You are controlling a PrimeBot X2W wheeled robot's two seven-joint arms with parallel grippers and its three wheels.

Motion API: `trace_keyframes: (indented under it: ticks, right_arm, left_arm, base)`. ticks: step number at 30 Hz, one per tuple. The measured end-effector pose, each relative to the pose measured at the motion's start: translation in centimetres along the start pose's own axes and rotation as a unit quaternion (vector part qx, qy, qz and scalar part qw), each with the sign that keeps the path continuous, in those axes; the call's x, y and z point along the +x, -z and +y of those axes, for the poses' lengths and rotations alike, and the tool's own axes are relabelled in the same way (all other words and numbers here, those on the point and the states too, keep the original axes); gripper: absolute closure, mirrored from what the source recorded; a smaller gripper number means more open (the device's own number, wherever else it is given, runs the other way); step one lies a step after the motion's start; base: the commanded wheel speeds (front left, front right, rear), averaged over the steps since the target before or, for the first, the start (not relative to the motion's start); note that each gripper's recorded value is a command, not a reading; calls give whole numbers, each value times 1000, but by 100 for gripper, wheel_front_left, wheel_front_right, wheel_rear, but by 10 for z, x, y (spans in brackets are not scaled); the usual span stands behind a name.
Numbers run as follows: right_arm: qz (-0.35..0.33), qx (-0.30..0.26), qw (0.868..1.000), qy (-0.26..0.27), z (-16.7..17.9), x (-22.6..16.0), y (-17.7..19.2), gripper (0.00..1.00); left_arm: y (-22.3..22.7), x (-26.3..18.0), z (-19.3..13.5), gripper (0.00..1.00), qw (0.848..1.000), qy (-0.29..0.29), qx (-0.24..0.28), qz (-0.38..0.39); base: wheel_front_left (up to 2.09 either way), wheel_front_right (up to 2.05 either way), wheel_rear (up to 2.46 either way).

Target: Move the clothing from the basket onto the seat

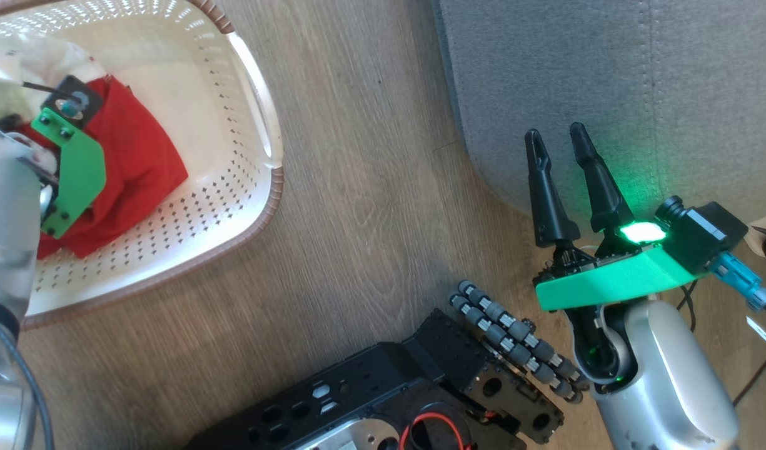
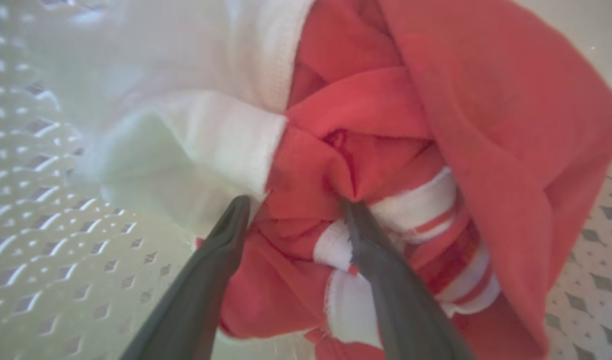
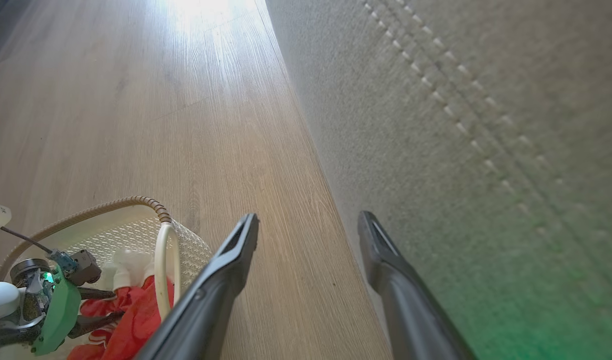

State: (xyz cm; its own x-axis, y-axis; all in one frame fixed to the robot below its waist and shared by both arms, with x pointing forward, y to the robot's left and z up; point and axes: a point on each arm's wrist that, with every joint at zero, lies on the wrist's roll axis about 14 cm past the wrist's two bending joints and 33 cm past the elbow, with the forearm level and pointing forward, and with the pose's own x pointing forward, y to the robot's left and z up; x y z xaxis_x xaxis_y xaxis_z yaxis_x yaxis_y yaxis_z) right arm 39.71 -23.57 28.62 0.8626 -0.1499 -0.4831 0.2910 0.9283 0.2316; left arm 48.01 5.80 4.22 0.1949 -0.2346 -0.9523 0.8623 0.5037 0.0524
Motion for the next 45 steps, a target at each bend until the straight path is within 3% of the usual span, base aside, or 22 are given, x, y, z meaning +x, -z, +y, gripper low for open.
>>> trace_keyframes:
  ticks: [4, 11, 23, 24, 25, 26, 45]
  right_arm:
    - [6, 2, 1000, 0, 0, -1, 5, 0]
    - [10, -1, 1000, -2, 2, -2, 7, 0]
    - [17, -3, 1000, -8, 5, 1, 14, 0]
    - [18, -2, 1000, -8, 6, 1, 14, 0]
    - [18, -2, 1000, -9, 6, 1, 15, 0]
    - [19, -2, 1000, -9, 6, 1, 15, 0]
    - [4, -2, 1000, -22, 14, 6, 4, 0]
  left_arm:
    - [9, 0, -12, 0, 999, 19, -15, 31]
    - [24, -4, -68, 0, 995, 80, 6, 63]
    - [31, -4, -73, 0, 992, 101, 3, 73]
    - [32, -5, -73, 18, 992, 103, 1, 75]
    - [33, -5, -73, 68, 991, 105, -1, 77]
    - [34, -4, -72, 100, 991, 106, -1, 78]
    - [19, -9, -45, 100, 995, 92, -18, 45]
  base:
    - [0, 0, 0]
    - [0, 0, 0]
    - [0, 0, 0]
    - [0, 0, 0]
    - [0, 0, 0]
    - [0, 0, 0]
    - [0, 0, 0]
